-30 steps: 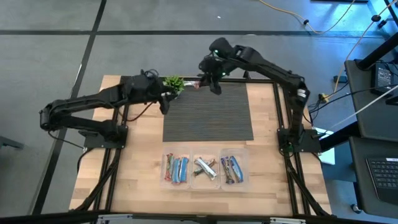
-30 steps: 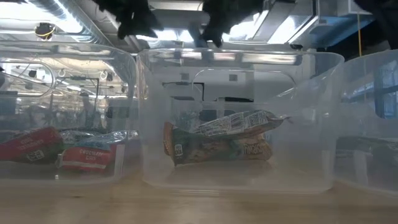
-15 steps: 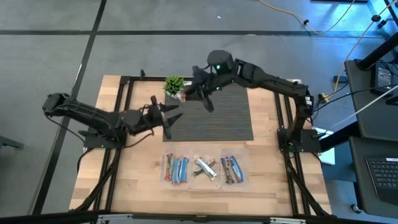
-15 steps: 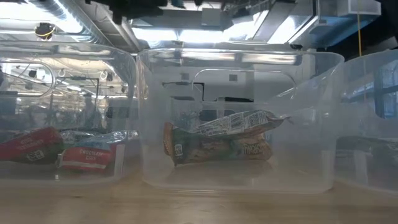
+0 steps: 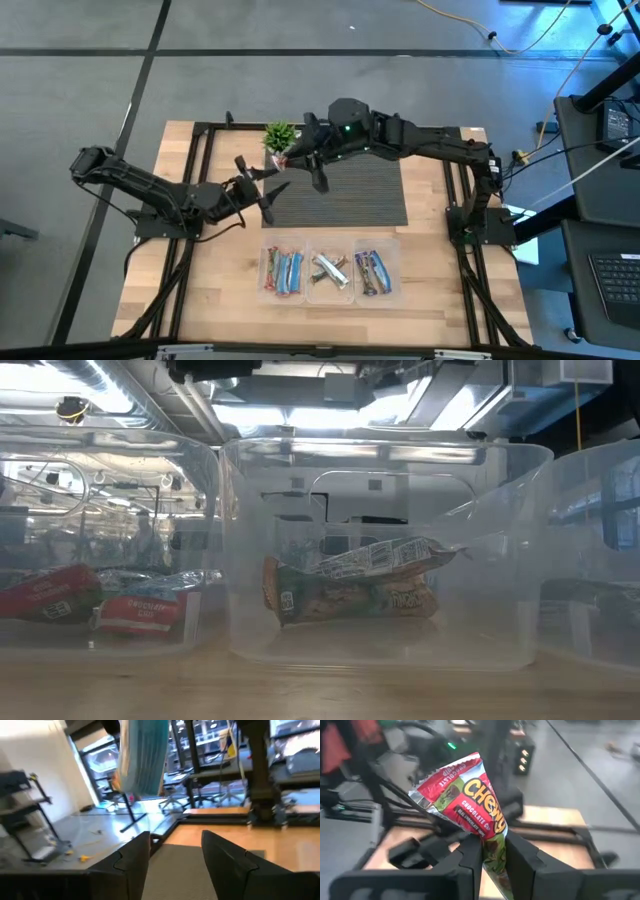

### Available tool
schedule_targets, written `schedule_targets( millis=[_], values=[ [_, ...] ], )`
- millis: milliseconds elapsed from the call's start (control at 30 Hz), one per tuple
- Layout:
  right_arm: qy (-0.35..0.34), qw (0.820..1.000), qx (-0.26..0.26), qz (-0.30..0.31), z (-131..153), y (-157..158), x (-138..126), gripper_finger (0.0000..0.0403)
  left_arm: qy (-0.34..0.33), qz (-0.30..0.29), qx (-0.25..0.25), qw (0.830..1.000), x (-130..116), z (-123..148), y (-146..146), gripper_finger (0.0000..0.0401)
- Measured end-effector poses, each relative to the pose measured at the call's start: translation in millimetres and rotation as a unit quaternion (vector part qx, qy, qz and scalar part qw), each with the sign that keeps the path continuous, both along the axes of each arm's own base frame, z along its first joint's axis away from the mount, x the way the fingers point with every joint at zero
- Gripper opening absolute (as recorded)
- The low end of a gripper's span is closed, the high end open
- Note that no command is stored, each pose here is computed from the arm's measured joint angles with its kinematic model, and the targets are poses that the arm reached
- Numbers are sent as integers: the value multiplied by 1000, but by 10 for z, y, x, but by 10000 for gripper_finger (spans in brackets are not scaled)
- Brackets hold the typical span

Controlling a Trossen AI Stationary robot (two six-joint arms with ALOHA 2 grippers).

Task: Pick and place Granola Bars by type
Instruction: Put the red granola bar into the left transparent bin

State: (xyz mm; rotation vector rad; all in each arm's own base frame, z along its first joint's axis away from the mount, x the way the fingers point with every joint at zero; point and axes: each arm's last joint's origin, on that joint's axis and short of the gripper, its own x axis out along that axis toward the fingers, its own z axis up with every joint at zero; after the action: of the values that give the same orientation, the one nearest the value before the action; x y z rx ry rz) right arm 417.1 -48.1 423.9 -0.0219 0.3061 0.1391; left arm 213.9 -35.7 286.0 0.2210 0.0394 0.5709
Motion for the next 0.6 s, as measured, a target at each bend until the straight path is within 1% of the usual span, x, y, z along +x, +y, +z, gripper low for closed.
schedule_targets(
  millis=[100,200,267,367,467,600],
  values=[
    [15,999,-9,-34,-26,-19,-7,75,4,22,16,1000,-8,16,11,188],
    [19,998,-12,-57,-31,-34,-8,75,-14,39,20,999,-17,67,22,213],
    [20,998,-5,-61,-32,-36,-9,75,-39,44,18,998,-22,120,42,232],
    [19,998,-4,-61,-31,-30,-8,75,-84,53,-3,995,-31,187,84,252],
    [16,998,-4,-61,-26,-30,-6,75,-94,53,-10,994,-31,195,99,259],
    [4,998,-4,-61,-3,-31,2,75,-92,52,-10,994,-29,192,102,258]
  ],
)
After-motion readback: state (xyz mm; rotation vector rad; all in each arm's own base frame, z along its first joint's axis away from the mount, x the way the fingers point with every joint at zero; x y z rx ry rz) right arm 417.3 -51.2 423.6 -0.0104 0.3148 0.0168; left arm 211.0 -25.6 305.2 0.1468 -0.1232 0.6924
